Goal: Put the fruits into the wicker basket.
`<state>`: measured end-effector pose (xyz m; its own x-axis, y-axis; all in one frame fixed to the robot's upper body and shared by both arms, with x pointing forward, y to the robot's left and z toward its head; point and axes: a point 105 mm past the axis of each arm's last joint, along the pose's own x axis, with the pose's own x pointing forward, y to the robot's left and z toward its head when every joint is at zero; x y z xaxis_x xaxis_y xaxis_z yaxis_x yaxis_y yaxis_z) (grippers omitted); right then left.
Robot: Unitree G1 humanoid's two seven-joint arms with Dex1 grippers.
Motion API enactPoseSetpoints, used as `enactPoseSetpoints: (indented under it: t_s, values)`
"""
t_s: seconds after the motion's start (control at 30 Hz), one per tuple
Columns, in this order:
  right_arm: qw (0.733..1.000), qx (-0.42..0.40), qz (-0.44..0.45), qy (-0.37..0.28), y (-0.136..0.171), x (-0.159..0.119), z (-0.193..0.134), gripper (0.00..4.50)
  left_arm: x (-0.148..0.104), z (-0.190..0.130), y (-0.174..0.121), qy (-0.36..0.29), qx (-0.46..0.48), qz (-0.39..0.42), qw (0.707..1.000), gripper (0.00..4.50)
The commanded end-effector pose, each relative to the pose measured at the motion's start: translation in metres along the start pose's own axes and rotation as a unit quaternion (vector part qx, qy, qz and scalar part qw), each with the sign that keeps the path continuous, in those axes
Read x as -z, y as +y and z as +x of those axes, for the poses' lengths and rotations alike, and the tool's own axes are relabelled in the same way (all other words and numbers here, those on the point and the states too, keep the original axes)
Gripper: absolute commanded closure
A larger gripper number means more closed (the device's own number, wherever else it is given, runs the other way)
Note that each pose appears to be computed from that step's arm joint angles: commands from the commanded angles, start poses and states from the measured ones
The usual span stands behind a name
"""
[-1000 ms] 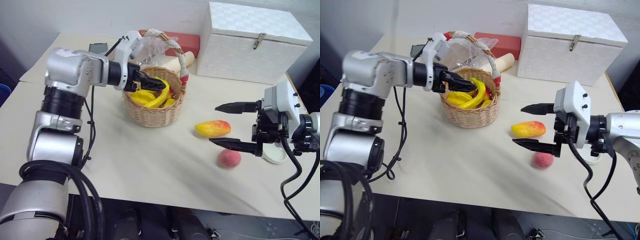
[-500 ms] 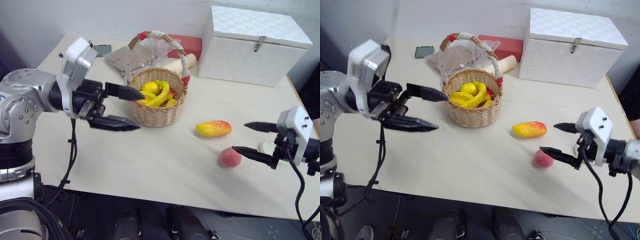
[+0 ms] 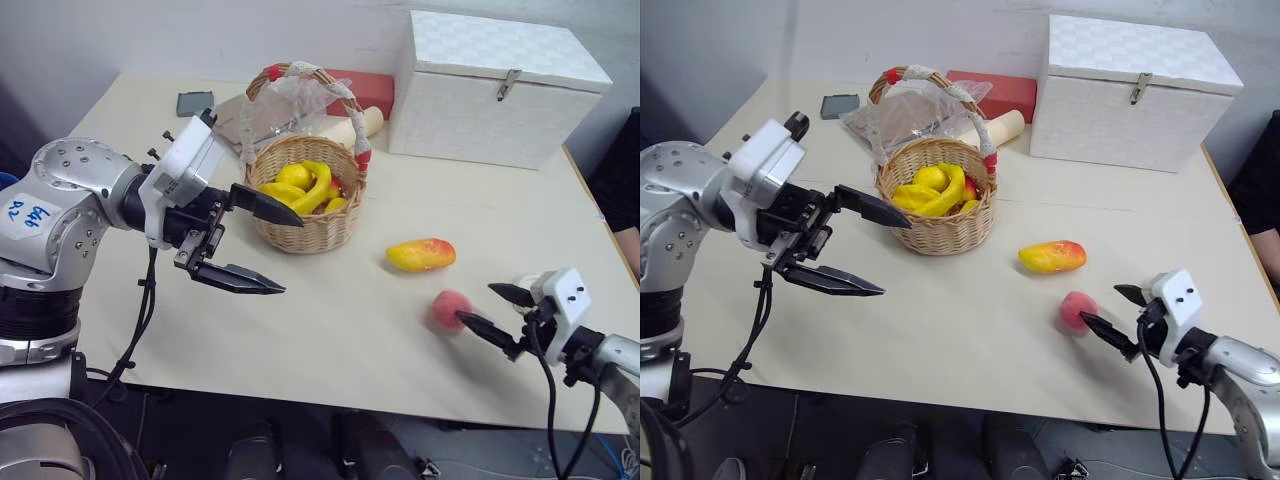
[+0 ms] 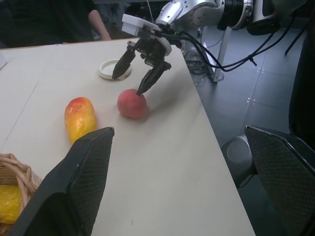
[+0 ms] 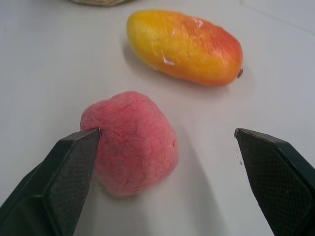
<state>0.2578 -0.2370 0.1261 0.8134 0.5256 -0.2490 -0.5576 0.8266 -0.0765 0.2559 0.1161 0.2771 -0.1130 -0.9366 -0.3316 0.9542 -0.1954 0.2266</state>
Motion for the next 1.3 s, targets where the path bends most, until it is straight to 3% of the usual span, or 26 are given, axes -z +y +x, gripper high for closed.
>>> enactPoseSetpoints:
  t_s: [0.03, 0.4, 0.5, 0.6, 0.67, 0.73, 0.93, 1.1, 1.3]
  values:
    - [1.000, -0.003, 0.003, -0.010, 0.009, -0.005, -0.001, 0.00, -0.007, -0.002, 0.001, 0.005, -0.003, 0.023, 1.000, 0.05]
    - [0.999, -0.010, 0.046, 0.007, 0.013, 0.019, 0.013, 0.00, -0.011, 0.000, 0.008, 0.003, -0.015, 0.040, 0.999, 0.05]
    - [0.999, -0.016, 0.048, 0.009, 0.013, 0.020, 0.014, 0.59, -0.013, 0.000, 0.009, -0.001, -0.017, 0.042, 0.999, 0.00]
    - [0.999, -0.033, 0.043, 0.000, 0.017, 0.013, 0.012, 1.59, -0.015, 0.000, 0.010, -0.005, -0.019, 0.041, 0.999, 0.00]
    - [0.998, -0.049, 0.033, -0.021, 0.021, -0.002, 0.012, 2.20, -0.016, -0.002, 0.011, -0.011, -0.027, 0.039, 0.999, 0.00]
    - [0.995, -0.078, 0.026, -0.059, 0.030, -0.025, 0.014, 2.48, -0.017, -0.005, 0.014, -0.024, -0.051, 0.032, 0.998, 0.00]
    - [0.969, -0.194, -0.005, -0.154, 0.075, -0.104, 0.045, 2.48, -0.012, -0.033, 0.017, -0.064, -0.156, -0.017, 0.985, 0.00]
    - [0.960, -0.208, -0.031, -0.187, 0.097, -0.164, 0.108, 2.48, -0.001, -0.053, 0.010, -0.069, -0.220, -0.054, 0.972, 0.00]
    - [0.968, -0.186, -0.046, -0.162, 0.106, -0.190, 0.181, 2.48, -0.003, -0.065, 0.006, -0.059, -0.256, -0.046, 0.964, 0.00]
